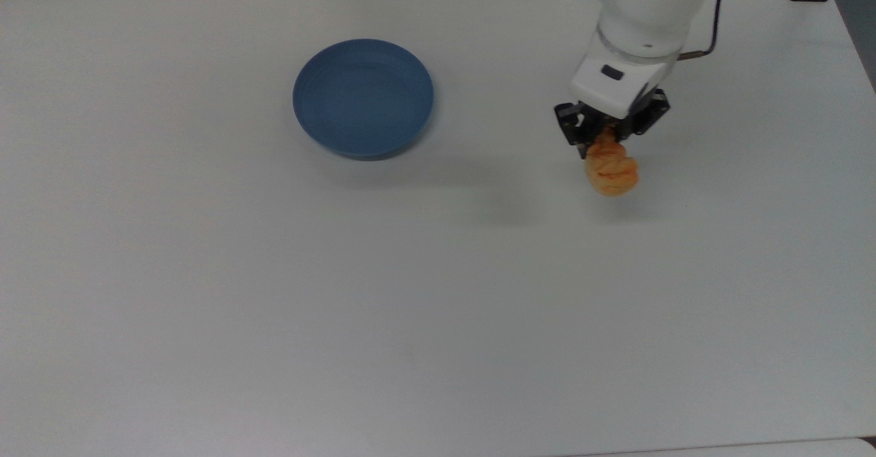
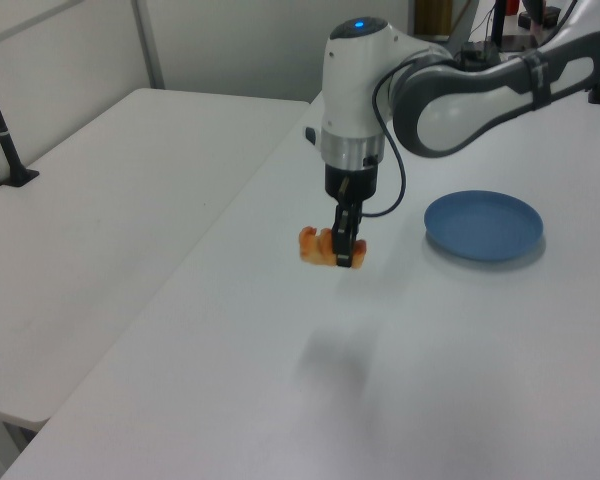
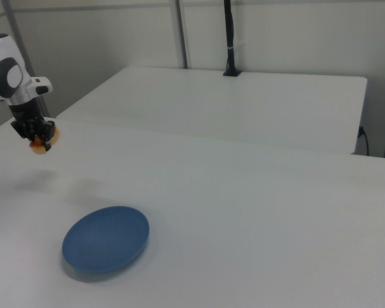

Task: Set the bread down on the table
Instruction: 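Lift the bread roll off the plate and carry it away from the plate, then lower the bread roll onto the bare table and open the gripper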

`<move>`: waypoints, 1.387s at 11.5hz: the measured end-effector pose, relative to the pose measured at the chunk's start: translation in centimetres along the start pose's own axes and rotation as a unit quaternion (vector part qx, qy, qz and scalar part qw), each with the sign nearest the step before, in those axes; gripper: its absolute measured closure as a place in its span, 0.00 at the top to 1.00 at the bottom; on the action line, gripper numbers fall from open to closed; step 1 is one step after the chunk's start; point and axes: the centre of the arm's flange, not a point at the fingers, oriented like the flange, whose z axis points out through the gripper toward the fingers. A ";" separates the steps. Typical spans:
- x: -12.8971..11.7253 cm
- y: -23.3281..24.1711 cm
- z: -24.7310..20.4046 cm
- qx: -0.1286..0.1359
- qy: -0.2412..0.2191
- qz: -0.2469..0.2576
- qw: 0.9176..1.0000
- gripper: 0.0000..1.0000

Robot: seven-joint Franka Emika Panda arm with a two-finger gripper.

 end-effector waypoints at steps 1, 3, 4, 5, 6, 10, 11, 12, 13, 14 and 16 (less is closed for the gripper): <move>0.2 -1.6 0.4 0.006 0.017 0.003 1.000 0.35; 0.2 -5.1 2.7 0.018 0.043 0.001 0.999 0.35; 0.3 -6.5 4.1 0.023 0.055 0.001 0.998 0.35; 0.3 -7.6 5.5 0.028 0.063 0.000 0.998 0.35; 0.3 -8.6 6.6 0.034 0.074 0.002 0.997 0.35; 0.3 -10.7 10.5 0.047 0.100 -0.003 0.994 0.37; 0.5 -10.7 11.3 0.049 0.107 -0.001 0.993 0.39; 0.8 -10.7 12.1 0.049 0.111 0.002 0.993 0.40; 1.0 -10.7 12.5 0.049 0.113 0.006 0.992 0.41; 1.3 -10.7 12.6 0.050 0.116 0.007 0.992 0.42; 1.4 -10.8 12.6 0.052 0.120 0.008 0.991 0.55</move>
